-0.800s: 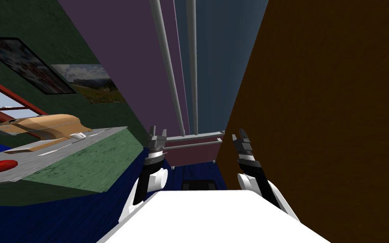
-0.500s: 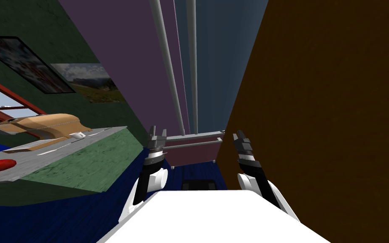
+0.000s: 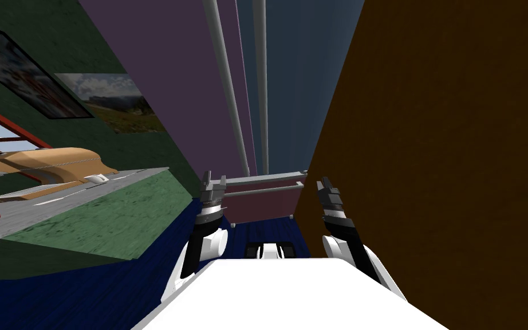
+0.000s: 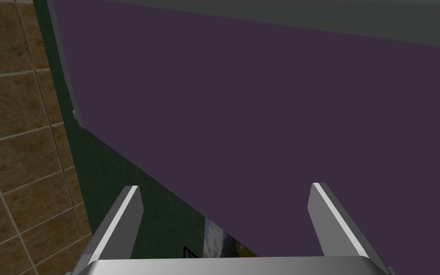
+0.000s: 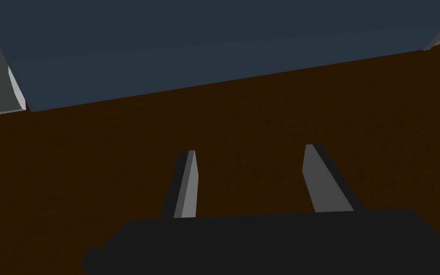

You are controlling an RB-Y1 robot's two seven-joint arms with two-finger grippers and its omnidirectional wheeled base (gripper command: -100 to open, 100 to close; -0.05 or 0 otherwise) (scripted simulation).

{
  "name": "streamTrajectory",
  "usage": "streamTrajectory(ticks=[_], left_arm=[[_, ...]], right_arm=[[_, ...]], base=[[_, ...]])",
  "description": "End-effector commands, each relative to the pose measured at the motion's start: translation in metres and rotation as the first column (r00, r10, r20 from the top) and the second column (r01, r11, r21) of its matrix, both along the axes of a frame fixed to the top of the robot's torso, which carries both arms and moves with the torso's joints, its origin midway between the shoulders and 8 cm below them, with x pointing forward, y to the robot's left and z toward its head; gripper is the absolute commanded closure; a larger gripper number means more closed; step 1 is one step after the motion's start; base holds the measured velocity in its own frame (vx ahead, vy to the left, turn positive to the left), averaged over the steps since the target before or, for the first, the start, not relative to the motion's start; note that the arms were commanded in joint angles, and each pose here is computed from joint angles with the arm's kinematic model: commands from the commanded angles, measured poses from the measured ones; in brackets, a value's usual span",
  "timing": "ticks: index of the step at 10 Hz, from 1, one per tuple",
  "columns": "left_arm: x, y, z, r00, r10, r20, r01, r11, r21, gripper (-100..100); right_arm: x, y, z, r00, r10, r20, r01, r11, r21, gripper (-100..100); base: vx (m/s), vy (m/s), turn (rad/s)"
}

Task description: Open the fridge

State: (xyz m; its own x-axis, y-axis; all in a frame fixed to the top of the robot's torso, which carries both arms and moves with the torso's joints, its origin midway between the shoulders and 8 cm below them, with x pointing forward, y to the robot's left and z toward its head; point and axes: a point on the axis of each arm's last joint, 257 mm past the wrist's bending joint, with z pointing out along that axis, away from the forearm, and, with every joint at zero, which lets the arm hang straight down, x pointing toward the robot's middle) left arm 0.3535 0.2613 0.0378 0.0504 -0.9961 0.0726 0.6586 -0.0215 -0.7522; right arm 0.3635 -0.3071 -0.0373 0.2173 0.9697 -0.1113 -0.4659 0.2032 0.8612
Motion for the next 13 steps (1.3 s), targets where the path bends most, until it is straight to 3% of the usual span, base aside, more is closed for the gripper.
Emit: streamTrajectory(ticks=[1,2,7,13], left_arm=[[0.000,0.000,0.000,1.0000,0.000,0.000,0.000,1.0000,0.000,0],[0.003,-0.003,-0.005,0.9998,-0.015,-0.010,0.015,0.9994,0.029,-100],[0.016,-0.006,-0.036,0.9973,-0.053,-0.051,0.059,0.9920,0.112,-100],[0.031,0.009,-0.078,0.9952,-0.057,-0.079,0.068,0.9879,0.140,-100]], right_arm=[[0.000,0.000,0.000,1.000,0.000,0.000,0.000,1.000,0.000,0],[0.000,0.000,0.000,1.000,0.000,0.000,0.000,1.000,0.000,0],[0.000,0.000,0.000,1.000,0.000,-0.001,0.000,1.000,0.000,0],[0.000,0.000,0.000,1.000,0.000,-0.001,0.000,1.000,0.000,0]], base=[[0.000,0.000,0.000],[0.007,0.001,0.005],[0.007,0.008,0.009],[0.015,0.017,0.015]])
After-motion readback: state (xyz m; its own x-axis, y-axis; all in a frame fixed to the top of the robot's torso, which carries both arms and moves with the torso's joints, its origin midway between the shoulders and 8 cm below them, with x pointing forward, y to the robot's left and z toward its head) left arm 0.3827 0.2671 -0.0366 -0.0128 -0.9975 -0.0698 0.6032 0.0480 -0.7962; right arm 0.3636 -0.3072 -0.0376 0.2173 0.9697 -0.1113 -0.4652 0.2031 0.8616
